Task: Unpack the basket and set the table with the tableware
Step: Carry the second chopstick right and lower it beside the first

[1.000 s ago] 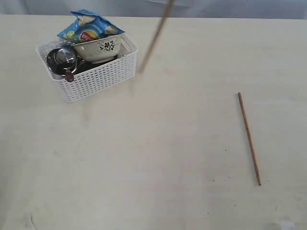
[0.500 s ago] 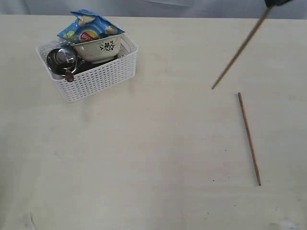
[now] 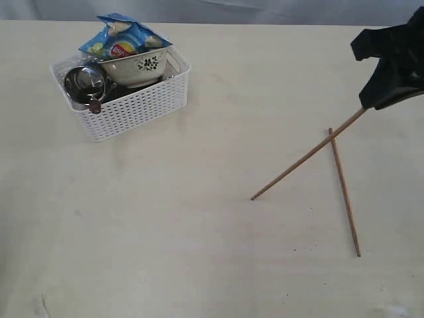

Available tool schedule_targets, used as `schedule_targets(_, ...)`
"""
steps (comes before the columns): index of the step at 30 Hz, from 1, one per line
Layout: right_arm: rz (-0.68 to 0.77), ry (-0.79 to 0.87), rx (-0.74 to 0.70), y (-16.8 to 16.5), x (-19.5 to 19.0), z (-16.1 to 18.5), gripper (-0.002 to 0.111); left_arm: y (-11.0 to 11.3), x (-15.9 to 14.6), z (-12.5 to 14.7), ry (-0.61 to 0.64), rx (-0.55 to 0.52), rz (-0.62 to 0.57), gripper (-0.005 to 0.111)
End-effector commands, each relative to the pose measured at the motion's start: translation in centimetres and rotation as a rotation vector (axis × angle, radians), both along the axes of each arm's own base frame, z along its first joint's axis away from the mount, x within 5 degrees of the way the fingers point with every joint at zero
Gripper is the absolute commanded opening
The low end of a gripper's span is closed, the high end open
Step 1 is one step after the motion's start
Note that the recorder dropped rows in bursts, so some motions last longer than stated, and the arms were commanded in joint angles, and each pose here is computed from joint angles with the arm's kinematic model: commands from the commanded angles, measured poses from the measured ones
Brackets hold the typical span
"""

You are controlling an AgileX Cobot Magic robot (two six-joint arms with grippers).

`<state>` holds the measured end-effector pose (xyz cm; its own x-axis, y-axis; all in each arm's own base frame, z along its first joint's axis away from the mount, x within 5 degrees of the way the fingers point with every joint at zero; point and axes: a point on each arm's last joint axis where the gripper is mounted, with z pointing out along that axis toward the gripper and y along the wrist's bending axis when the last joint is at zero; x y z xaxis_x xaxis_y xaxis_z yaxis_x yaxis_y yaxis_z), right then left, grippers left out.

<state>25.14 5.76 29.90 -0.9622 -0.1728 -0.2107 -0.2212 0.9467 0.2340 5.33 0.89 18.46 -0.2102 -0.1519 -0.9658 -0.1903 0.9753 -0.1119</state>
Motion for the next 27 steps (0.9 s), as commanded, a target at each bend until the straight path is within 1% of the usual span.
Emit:
schedule_targets(1, 0.030, 0.019, -0.087, -0.7, 1.1, -0.6, 0.000, 0.0, 0.0, 0.0, -0.003, 0.003, -0.005, 0.000)
schedule_targets(5, 0.052, -0.136, -0.067, -0.4, 2.4, 3.5, 0.000, 0.0, 0.0, 0.0, -0.003, 0.003, -0.005, 0.000)
schedule_targets(10, 0.072, -0.248, -0.060, -0.3, 3.3, 6.5, 0.000, 0.0, 0.0, 0.0, -0.003, 0.003, -0.005, 0.000)
schedule_targets(12, 0.075, -0.269, -0.047, -0.1, 3.4, 7.1, 0.000, 0.0, 0.0, 0.0, -0.003, 0.003, -0.005, 0.000)
schedule_targets(15, 0.106, -0.287, 0.012, 0.4, 3.3, 7.6, 0.000, 0.0, 0.0, 0.0, -0.003, 0.003, -0.005, 0.000)
schedule_targets(20, 0.096, -0.313, 0.010, 0.3, 2.6, 8.4, 0.000, 0.0, 0.0, 0.0, -0.003, 0.003, -0.005, 0.000)
schedule_targets(25, 0.080, -0.365, 0.016, -0.1, 0.3, 9.9, 0.000, 0.0, 0.0, 0.0, -0.003, 0.003, -0.005, 0.000)
schedule_targets(27, 0.080, -0.390, 0.018, -0.3, -1.2, 10.4, 0.000, 0.0, 0.0, 0.0, -0.003, 0.003, -0.005, 0.000)
